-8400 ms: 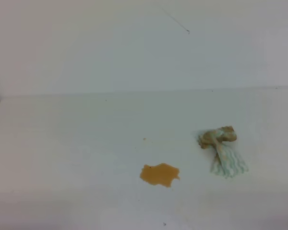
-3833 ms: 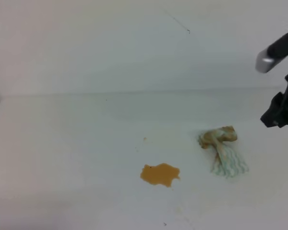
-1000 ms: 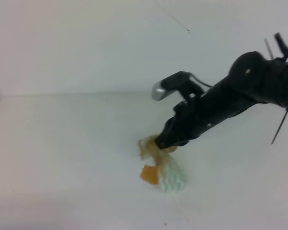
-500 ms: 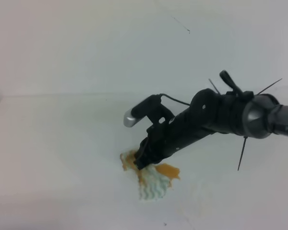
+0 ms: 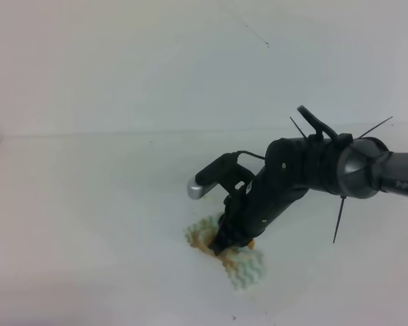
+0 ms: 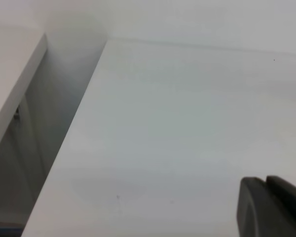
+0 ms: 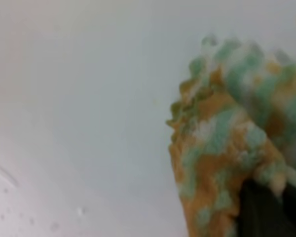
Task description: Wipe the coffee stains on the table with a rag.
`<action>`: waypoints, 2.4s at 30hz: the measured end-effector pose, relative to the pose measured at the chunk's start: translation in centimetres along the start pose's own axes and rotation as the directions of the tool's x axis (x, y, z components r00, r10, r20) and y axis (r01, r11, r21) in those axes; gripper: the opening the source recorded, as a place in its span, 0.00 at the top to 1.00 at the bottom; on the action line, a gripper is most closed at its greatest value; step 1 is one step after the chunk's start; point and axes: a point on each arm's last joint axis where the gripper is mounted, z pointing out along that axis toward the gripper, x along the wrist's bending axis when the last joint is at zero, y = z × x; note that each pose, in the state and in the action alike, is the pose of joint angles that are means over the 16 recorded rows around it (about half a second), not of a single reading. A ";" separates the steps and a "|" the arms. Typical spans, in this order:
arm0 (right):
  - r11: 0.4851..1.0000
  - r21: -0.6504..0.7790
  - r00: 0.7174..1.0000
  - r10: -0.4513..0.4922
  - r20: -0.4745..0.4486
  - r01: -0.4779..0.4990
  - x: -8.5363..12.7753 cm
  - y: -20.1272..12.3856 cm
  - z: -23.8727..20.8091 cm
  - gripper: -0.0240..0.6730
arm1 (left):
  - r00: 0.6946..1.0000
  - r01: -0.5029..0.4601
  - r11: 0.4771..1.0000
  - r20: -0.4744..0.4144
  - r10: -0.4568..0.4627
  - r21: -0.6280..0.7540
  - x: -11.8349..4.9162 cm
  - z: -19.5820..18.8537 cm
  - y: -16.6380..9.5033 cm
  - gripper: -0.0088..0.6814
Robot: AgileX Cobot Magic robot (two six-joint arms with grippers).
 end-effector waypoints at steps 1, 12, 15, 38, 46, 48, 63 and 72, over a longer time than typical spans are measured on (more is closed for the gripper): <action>1.000 0.013 1.000 0.007 0.006 -0.007 -0.2 -0.2 0.0 0.96 | 1.000 0.000 1.000 0.000 0.000 0.000 0.0 0.0 0.0 0.99; 0.991 0.074 0.993 0.111 0.047 -0.114 -3.4 -1.7 -1.0 0.96 | 1.000 0.000 1.000 0.000 0.000 0.000 0.0 0.0 0.0 0.99; 0.988 0.067 0.990 0.133 0.045 -0.136 -3.9 -1.8 -1.2 0.96 | 1.000 0.000 1.000 0.000 0.000 0.000 0.0 0.0 0.0 0.99; 0.975 -0.093 0.979 0.199 -0.040 -0.202 -3.5 -0.2 -1.9 0.96 | 1.000 0.000 1.000 0.000 0.000 -0.001 0.0 0.0 0.1 0.99; 0.953 -0.201 0.968 0.243 0.060 -0.226 -7.3 -0.4 -7.0 0.96 | 1.000 0.000 1.000 0.000 0.000 -0.001 0.0 0.0 0.0 0.99; 0.946 -0.232 0.965 0.250 0.084 -0.225 -8.0 -0.5 -8.7 0.96 | 1.000 0.000 1.000 0.000 0.000 -0.001 0.0 0.0 0.0 0.99; 0.896 -0.347 0.904 0.365 0.221 -0.277 -9.6 -6.2 -14.0 0.96 | 1.000 0.000 1.000 0.000 0.000 -0.001 0.0 0.0 0.0 0.99; 0.882 -0.327 0.861 0.431 0.269 -0.339 -8.7 -10.8 -11.0 0.96 | 1.000 0.000 1.000 0.000 0.000 -0.001 0.0 0.0 0.0 0.99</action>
